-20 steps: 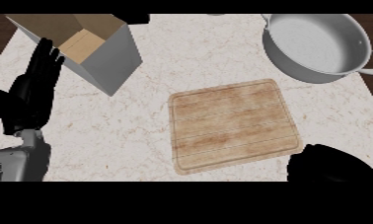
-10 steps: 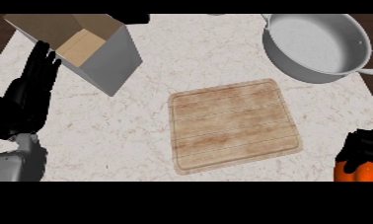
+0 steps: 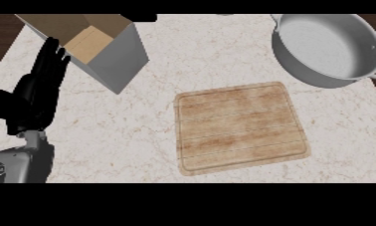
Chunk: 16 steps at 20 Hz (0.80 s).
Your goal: Pick the squash from the cutting board and place it in the pot
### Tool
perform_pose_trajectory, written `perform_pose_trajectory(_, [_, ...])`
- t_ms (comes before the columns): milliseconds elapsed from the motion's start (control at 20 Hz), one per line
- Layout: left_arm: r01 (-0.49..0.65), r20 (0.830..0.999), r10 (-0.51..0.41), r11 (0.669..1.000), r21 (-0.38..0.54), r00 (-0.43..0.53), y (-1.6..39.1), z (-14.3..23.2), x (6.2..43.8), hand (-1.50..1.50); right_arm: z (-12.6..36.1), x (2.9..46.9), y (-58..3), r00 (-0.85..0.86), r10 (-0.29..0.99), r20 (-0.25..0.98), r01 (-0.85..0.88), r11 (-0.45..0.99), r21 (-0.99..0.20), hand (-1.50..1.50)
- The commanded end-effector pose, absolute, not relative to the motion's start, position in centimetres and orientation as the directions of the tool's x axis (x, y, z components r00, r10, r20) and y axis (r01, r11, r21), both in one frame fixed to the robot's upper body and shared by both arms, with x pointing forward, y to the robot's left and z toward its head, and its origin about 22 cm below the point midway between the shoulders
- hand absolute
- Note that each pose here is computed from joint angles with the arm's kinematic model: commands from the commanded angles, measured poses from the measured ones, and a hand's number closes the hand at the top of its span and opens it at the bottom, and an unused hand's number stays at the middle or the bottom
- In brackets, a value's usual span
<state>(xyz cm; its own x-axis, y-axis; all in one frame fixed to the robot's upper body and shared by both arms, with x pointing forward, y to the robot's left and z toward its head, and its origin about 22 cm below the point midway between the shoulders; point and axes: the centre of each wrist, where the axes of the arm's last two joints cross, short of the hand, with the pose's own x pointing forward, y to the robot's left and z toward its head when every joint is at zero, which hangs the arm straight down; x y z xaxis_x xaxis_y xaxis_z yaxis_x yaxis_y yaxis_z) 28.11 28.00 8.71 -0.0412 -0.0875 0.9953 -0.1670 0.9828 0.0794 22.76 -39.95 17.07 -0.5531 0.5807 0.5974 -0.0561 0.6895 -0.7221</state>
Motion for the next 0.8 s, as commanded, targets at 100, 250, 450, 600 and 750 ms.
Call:
perform_pose_trajectory(100, [-0.153, 0.997, -0.073, 0.986, 0.066, -0.04, 27.0, 8.1, 27.5, 0.0, 16.5, 28.0, -41.3, -0.485, 0.558, 0.673, -0.054, 0.749, -0.66, 1.5])
perform_pose_trajectory(250, [-0.149, 0.996, -0.074, 0.987, 0.066, -0.046, 26.2, 9.5, 29.0, 0.0, 17.1, 30.1, -42.7, -0.477, 0.566, 0.672, -0.055, 0.744, -0.666, 1.5])
perform_pose_trajectory(450, [-0.143, 0.996, -0.081, 0.987, 0.075, -0.04, 27.9, 8.9, 27.9, 0.0, 16.3, 33.4, -42.5, -0.431, 0.596, 0.678, -0.036, 0.739, -0.673, 1.5])
perform_pose_trajectory(600, [-0.147, 0.996, -0.083, 0.986, 0.077, -0.041, 27.2, 8.6, 28.7, 0.0, 14.5, 35.3, -42.7, -0.438, 0.514, 0.737, -0.063, 0.801, -0.596, 1.5])
perform_pose_trajectory(750, [-0.131, 0.996, -0.076, 0.989, 0.069, -0.055, 26.0, 8.7, 29.0, 0.0, 15.9, 34.5, -42.5, -0.448, 0.78, 0.436, 0.206, 0.565, -0.799, 1.5])
